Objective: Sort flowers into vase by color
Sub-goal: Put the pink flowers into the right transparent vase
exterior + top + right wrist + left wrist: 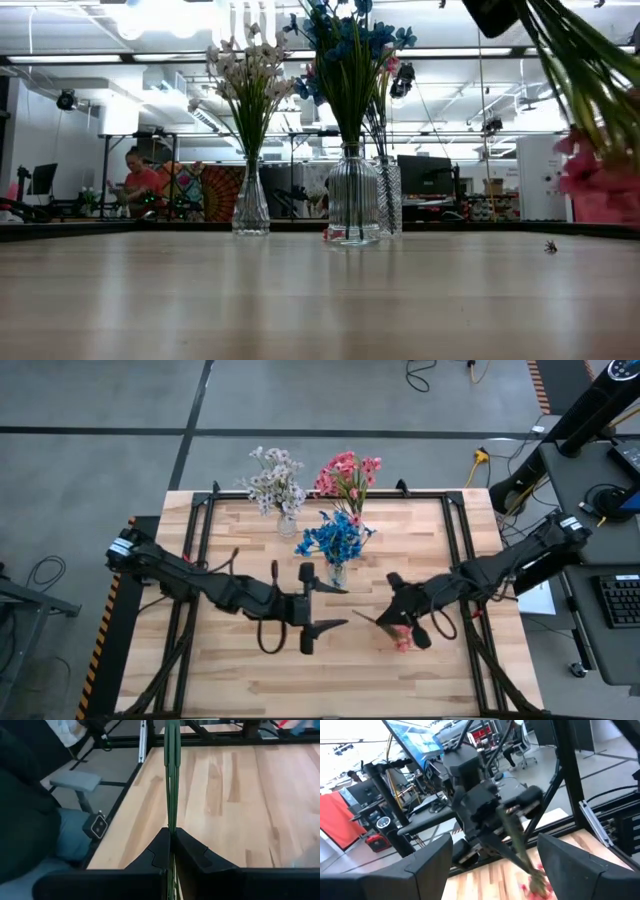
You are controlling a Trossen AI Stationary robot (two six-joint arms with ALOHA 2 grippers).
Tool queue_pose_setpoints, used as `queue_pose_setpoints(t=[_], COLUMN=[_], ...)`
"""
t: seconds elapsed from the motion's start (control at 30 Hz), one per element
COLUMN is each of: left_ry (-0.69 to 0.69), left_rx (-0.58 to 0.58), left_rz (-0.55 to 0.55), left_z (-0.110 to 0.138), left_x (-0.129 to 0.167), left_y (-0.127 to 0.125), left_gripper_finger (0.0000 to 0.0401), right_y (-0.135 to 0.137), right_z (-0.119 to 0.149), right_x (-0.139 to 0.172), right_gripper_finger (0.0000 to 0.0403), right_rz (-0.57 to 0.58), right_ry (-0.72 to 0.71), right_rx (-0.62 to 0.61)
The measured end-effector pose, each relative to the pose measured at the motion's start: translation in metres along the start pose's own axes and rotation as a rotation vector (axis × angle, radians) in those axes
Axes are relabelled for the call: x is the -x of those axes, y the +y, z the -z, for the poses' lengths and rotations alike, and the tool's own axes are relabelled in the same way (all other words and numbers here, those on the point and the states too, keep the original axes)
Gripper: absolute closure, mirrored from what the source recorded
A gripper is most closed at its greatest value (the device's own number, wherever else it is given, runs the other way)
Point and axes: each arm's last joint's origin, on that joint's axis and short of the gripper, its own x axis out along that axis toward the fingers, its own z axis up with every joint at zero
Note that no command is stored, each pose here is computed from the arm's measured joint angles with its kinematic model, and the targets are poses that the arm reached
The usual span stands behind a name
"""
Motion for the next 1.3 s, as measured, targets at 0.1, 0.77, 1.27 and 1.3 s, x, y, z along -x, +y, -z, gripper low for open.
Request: queue_pose_setpoints(t=[0.1,0.77,1.27,1.3], left_ry=[0.007,0.001,-0.022,-0.031], left_rx=[-0.002,-0.028,-0.149,-0.175], left_rz=[0.001,0.059,0.096,0.121], left_z=[0.001,0.012,0.013,0.013], left_x=[-0.007,-0.01,-0.011,-0.01], left_y=[-0.003,-0.009,-0.009,-0.01], left_gripper_finger=[0.013,0.0338,0.0399,0.04], right_y=[0.002,0.002,0.001,0.0], right_z=[-0.001,-0.014,-0.023,-0.024], right_x=[-0.013,-0.029,-0.013,-0.009], right_gripper_finger=[0.039,0.039,0.0343,0.0333], right_rz=[0.013,0.099,0.195,0.212], right_ry=[0.013,0.013,-0.033,-0.037], right_rx=[0.026,0.069,-0.036,-0.055])
